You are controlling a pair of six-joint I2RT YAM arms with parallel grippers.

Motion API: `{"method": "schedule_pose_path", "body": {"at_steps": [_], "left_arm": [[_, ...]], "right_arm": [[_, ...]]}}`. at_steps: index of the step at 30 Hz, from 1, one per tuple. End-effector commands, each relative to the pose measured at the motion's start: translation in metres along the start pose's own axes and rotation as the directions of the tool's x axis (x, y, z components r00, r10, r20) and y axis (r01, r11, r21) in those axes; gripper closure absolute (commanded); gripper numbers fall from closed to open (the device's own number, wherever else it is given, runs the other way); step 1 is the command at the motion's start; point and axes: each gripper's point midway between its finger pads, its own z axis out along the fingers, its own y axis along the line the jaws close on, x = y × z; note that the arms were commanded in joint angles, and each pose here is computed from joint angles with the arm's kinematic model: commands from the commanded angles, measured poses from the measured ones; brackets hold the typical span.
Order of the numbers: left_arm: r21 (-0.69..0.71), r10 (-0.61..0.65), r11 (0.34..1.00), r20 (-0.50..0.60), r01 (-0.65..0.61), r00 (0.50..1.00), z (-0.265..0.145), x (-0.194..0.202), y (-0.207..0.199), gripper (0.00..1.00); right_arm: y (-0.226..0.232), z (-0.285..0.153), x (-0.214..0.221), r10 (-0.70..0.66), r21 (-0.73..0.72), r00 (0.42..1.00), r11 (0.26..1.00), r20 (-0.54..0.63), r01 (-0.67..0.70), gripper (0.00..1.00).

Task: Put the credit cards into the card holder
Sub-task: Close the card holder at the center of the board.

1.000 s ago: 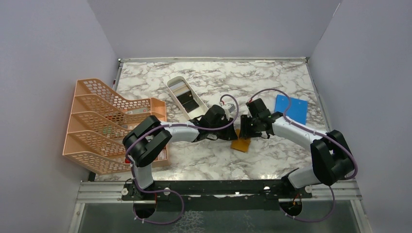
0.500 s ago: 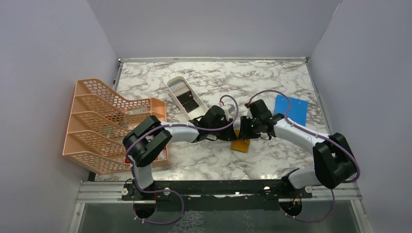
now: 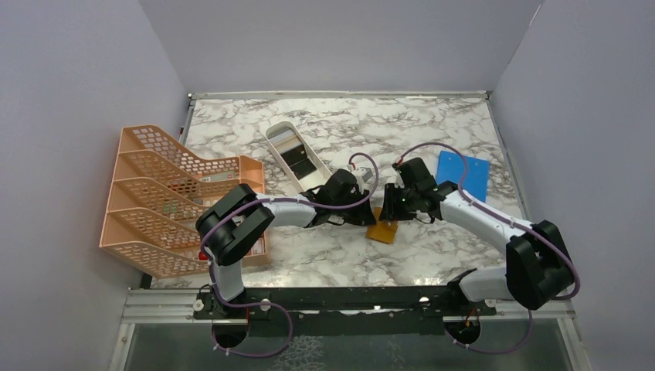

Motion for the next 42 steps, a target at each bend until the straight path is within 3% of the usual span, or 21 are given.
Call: {"method": "schedule_pose_path", "body": {"at_steps": [1, 12, 42], "left_arm": [[0.015, 0.011, 1.000, 0.011, -0.011, 1.000, 0.002, -0.001, -0.001, 0.78], [0.013, 0.007, 1.000, 0.007, -0.007, 1.000, 0.004, 0.000, 0.002, 0.78], [0.008, 0.013, 1.000, 0.004, -0.013, 1.000, 0.004, 0.002, 0.005, 0.78]], "right_arm": [[-0.002, -0.020, -0.016, 0.041, 0.053, 0.997, 0.998, 0.059, -0.045, 0.62], [-0.015, -0.012, -0.010, 0.101, 0.125, 0.994, 0.986, 0.048, -0.106, 0.79], [-0.020, 0.008, 0.019, 0.142, 0.113, 0.989, 0.984, -0.042, -0.136, 0.83]]}}
